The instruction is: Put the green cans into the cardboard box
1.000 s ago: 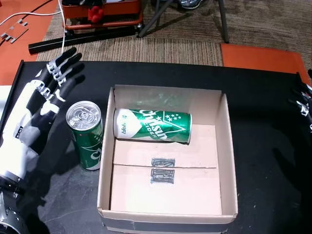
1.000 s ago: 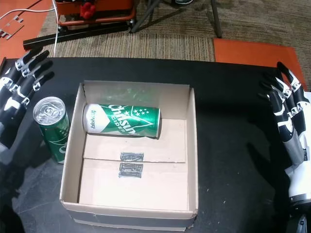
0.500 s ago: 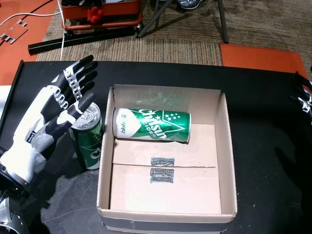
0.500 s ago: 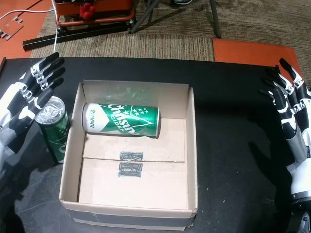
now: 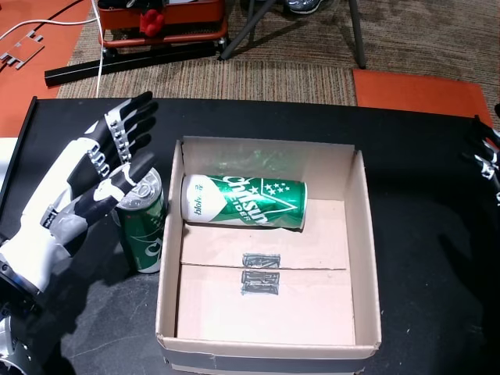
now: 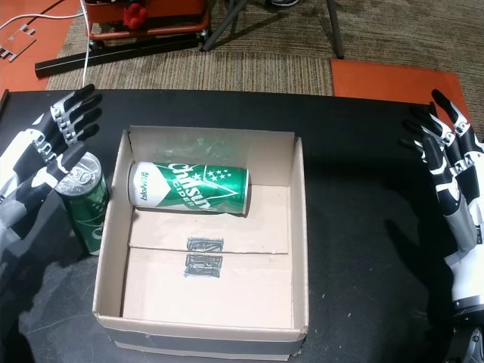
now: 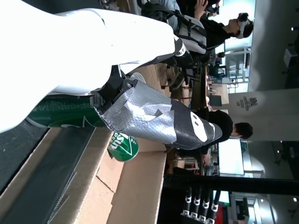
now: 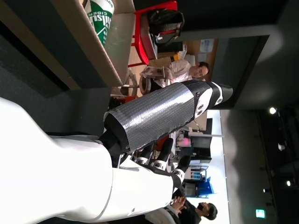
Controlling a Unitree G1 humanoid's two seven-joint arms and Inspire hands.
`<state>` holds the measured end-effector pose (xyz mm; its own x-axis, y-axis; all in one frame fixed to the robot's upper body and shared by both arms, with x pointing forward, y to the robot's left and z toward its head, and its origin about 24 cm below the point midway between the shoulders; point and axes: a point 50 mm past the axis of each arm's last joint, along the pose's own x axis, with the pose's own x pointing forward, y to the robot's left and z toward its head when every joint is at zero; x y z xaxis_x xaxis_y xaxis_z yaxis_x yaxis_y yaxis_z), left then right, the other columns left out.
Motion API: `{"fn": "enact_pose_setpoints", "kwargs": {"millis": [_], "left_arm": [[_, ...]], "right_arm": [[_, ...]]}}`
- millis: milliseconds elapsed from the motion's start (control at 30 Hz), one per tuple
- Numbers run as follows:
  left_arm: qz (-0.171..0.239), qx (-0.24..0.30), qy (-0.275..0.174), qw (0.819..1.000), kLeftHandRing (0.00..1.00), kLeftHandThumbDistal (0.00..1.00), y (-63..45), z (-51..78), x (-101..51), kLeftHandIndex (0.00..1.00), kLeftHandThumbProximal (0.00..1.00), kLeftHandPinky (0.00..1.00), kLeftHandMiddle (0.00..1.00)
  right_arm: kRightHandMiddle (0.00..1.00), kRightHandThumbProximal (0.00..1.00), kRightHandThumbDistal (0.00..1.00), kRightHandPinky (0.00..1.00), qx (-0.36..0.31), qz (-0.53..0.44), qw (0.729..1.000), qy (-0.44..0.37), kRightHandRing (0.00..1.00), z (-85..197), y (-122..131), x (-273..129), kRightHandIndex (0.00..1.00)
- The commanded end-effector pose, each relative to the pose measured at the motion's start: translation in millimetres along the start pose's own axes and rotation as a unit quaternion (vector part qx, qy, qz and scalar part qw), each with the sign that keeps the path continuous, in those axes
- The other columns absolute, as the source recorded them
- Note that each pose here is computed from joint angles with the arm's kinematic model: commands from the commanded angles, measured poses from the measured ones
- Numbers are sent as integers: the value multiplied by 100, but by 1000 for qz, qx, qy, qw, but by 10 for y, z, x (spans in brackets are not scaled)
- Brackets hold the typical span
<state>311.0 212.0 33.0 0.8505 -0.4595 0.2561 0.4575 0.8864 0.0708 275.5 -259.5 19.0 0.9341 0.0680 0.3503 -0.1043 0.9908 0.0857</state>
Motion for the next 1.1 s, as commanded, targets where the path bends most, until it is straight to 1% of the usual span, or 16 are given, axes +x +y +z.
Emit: {"fn": "enact_pose_setpoints", "kwargs": {"millis": [0, 67, 233, 300, 333, 367, 500, 567, 633, 700, 767, 867, 967, 1067], "left_arm": [[-13, 17, 23, 1000, 97, 92, 14, -29, -66, 100, 52, 97, 99], [-19, 20, 32, 999, 97, 93, 17, -39, -75, 100, 52, 97, 100], [-34, 25, 52, 998, 100, 91, 29, -58, -102, 100, 47, 97, 100], [-38, 27, 58, 997, 100, 88, 35, -64, -116, 100, 45, 98, 100], [-39, 29, 63, 997, 100, 91, 38, -69, -124, 100, 45, 98, 100], [-41, 30, 66, 997, 100, 90, 39, -76, -134, 100, 44, 99, 100], [-42, 38, 75, 996, 100, 91, 36, -93, -160, 100, 46, 100, 100], [-43, 36, 75, 996, 100, 89, 29, -98, -165, 100, 46, 100, 100], [-45, 39, 75, 995, 100, 88, 23, -100, -168, 100, 48, 100, 100], [-45, 42, 79, 995, 100, 89, 17, -107, -172, 100, 49, 100, 100], [-45, 45, 84, 994, 100, 86, 7, -122, -181, 100, 50, 100, 100], [-41, 42, 95, 994, 100, 89, -2, -155, -203, 100, 50, 100, 100], [-36, 36, 100, 994, 100, 89, -12, -178, -213, 100, 50, 100, 100], [-32, 36, 100, 994, 100, 90, -21, -186, -213, 100, 52, 100, 100]], "right_arm": [[74, 59, 100, 90, 4, -9, 1000, -2, 78, 9, -41, -21, 71], [74, 60, 100, 90, 3, -10, 1000, -2, 78, 11, -48, -25, 72], [73, 60, 100, 89, 2, -15, 1000, -4, 77, 13, -55, -35, 71], [73, 59, 100, 89, 6, -16, 1000, -4, 77, 12, -56, -34, 71], [73, 59, 100, 89, 7, -16, 1000, -4, 77, 13, -56, -33, 71], [73, 59, 100, 89, 8, -16, 1000, -5, 77, 13, -57, -33, 71], [73, 59, 100, 89, 9, -14, 1000, -6, 77, 15, -63, -38, 72], [73, 59, 100, 89, 10, -13, 1000, -7, 77, 17, -67, -39, 72], [73, 59, 100, 88, 10, -14, 1000, -8, 77, 19, -68, -40, 71], [73, 58, 100, 88, 11, -16, 1000, -9, 77, 19, -66, -41, 71], [73, 58, 100, 88, 14, -18, 1000, -11, 77, 20, -67, -40, 71], [72, 58, 100, 88, 16, -22, 1000, -13, 76, 21, -70, -41, 71], [73, 59, 100, 88, 13, -23, 1000, -12, 76, 23, -76, -44, 71], [73, 58, 100, 88, 14, -21, 1000, -13, 77, 25, -80, -43, 72]]}}
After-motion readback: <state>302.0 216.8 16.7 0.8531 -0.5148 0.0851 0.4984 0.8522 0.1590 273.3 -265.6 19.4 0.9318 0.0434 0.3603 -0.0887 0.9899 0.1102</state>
